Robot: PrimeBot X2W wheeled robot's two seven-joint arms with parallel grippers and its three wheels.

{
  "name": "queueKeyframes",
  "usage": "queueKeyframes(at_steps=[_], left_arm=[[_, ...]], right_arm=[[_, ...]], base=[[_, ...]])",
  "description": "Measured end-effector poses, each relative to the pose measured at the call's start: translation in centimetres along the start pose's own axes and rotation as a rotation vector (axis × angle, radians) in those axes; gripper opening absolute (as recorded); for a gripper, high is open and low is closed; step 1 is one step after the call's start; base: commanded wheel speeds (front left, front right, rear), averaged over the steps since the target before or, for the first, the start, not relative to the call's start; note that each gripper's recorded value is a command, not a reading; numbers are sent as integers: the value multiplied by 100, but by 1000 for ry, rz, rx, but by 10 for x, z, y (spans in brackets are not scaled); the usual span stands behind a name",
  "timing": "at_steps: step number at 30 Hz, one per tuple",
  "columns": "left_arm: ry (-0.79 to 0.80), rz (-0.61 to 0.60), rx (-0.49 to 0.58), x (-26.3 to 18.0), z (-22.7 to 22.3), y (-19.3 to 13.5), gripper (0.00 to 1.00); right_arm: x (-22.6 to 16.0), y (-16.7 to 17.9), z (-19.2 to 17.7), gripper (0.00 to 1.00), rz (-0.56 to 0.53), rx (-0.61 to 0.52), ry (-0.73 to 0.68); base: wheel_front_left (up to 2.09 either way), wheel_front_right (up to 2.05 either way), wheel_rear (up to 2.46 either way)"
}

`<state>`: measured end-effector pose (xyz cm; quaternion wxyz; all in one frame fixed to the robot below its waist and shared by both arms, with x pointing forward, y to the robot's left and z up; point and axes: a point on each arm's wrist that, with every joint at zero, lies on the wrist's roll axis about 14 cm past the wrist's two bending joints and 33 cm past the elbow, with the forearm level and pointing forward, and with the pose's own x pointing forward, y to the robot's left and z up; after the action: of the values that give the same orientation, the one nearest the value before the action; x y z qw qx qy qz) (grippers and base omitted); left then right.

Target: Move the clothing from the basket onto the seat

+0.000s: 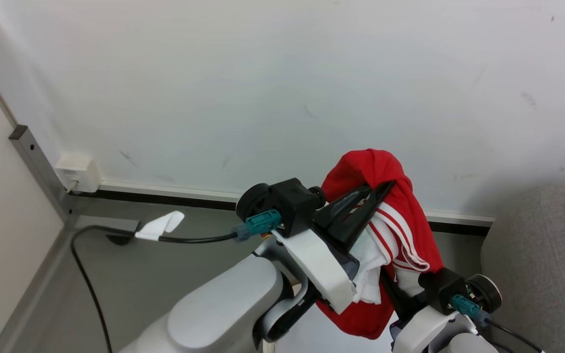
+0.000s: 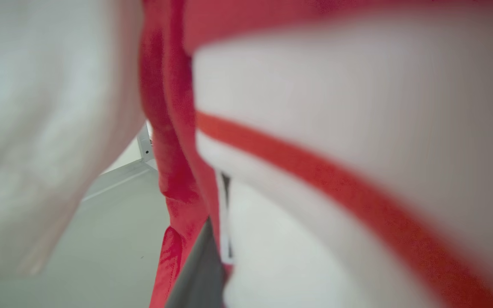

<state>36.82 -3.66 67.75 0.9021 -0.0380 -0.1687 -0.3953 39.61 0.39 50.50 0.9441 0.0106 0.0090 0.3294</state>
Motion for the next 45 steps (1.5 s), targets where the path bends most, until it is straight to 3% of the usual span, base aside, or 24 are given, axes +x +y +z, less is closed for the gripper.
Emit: queueKeyframes(at_steps=[10,21,23,24,25,36,45], left_arm=[[56,64,-19,-12,-21,20,0],[115,58,-74,-13,-57,25,0],[110,40,-85,-9,-58,21,40],[105,30,-90,-6,-59,18,74],[102,19,-94,-4,-59,16,100],[136,-127,-139,12,-84,-24,100],[122,-305,-162,35,-92,-73,100]], right_arm=[[0,-17,24,0,-64,79,-93],[-26,-71,49,0,-233,176,-225],[-32,-82,56,0,-269,213,-261],[-36,-87,58,0,-286,227,-277],[-40,-91,61,0,-301,240,-292],[-104,-156,95,0,-506,249,-442],[-195,-197,124,0,-716,156,-554]], base=[[0,0,0],[0,0,0],[0,0,0],[0,0,0],[0,0,0],[0,0,0],[0,0,0]])
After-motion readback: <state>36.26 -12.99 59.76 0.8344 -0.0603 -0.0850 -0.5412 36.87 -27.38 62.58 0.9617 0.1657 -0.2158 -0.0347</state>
